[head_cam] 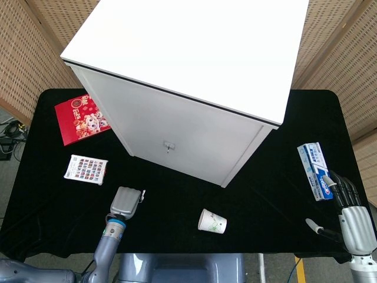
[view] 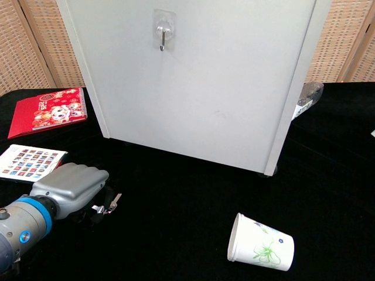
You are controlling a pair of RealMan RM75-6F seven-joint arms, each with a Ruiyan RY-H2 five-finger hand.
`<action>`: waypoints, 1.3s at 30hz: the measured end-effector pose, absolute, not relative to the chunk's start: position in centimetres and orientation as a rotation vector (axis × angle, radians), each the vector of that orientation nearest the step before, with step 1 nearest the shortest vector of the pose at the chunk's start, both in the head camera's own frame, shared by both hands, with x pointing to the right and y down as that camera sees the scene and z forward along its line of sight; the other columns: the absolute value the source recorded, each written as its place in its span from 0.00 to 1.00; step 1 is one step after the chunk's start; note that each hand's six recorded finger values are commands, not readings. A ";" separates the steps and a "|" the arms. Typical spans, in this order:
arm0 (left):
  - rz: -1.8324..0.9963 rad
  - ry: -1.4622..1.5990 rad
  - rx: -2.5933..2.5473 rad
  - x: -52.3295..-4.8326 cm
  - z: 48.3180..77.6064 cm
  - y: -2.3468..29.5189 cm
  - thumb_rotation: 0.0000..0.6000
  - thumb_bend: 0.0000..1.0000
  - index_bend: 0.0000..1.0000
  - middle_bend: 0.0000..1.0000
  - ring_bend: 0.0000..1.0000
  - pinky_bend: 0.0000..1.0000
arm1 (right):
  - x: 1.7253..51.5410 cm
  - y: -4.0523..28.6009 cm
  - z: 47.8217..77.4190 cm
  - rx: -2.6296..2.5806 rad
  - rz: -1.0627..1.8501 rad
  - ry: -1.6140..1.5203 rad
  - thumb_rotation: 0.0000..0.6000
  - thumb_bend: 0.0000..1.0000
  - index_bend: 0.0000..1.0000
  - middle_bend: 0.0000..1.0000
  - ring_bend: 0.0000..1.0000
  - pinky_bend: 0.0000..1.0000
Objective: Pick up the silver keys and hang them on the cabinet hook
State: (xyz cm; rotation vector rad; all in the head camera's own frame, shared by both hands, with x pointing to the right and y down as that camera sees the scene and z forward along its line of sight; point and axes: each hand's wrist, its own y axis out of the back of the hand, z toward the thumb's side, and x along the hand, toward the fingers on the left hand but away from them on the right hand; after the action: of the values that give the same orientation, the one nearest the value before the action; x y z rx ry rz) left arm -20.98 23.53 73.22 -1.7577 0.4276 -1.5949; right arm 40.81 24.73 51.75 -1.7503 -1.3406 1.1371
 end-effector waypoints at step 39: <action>-1.553 0.453 -1.708 -20.1 73.5 23.6 1.00 0.53 0.54 0.91 0.85 0.76 | 41.0 24.7 51.4 -1.754 1.114 -1.355 1.00 0.10 0.02 0.00 0.00 0.00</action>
State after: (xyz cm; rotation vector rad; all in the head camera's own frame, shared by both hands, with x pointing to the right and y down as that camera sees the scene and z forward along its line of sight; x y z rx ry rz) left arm -20.13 23.64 73.55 -1.7083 0.4534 -1.5534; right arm 41.04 24.65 51.41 -1.7537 -1.3549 1.1142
